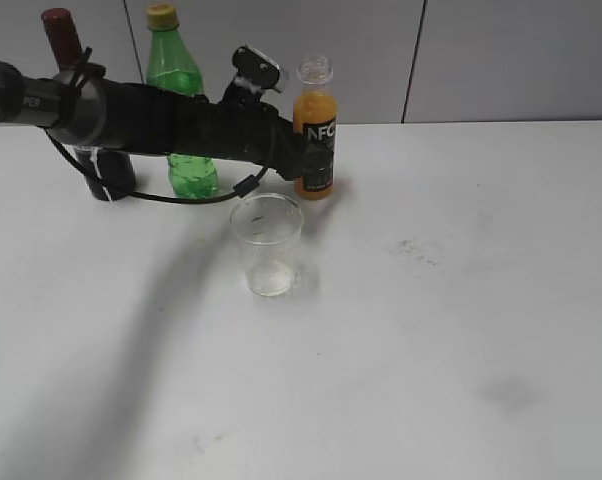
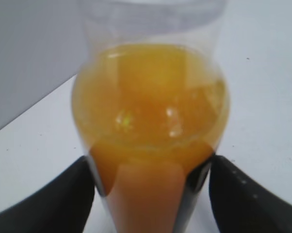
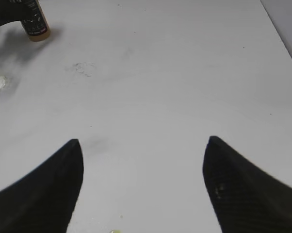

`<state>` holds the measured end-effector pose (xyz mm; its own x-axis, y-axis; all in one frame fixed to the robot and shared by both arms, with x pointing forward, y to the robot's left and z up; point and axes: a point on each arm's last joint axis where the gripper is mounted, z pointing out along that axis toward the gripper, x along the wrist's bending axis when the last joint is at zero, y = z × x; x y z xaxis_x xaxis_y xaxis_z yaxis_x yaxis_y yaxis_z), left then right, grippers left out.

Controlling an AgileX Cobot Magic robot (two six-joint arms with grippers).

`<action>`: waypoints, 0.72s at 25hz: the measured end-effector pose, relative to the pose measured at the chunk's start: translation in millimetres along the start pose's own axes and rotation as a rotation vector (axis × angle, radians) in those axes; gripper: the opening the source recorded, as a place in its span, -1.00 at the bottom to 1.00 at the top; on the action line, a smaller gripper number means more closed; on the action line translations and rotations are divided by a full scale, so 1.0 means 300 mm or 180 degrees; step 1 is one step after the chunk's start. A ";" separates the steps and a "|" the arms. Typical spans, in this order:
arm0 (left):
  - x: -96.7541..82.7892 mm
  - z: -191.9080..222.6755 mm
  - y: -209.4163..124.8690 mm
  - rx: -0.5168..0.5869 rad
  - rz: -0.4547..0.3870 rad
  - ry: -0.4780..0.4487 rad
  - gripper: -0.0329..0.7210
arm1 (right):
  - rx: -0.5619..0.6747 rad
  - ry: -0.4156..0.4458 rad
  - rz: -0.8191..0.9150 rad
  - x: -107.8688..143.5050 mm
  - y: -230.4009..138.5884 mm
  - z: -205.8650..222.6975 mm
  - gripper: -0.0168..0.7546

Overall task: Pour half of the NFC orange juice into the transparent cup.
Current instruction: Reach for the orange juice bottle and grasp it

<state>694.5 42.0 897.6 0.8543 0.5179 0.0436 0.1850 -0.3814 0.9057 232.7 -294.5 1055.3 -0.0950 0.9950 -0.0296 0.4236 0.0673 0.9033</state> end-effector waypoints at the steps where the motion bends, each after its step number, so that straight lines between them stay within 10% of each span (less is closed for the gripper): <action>1: 0.000 0.000 0.000 0.0001 0.0000 0.0002 0.51 | 0.0000 0.0000 0.0000 0.000 0.000 0.000 0.57; 18: 0.002 0.000 -0.001 0.0006 -0.0022 0.0022 0.34 | 0.0000 0.0000 0.0000 0.000 0.000 0.000 0.57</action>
<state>695.0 42.4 897.5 0.8497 0.5258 0.0403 0.1918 -0.3793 0.9052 232.7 -294.5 1055.3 -0.0950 0.9950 -0.0296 0.4236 0.0673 0.9033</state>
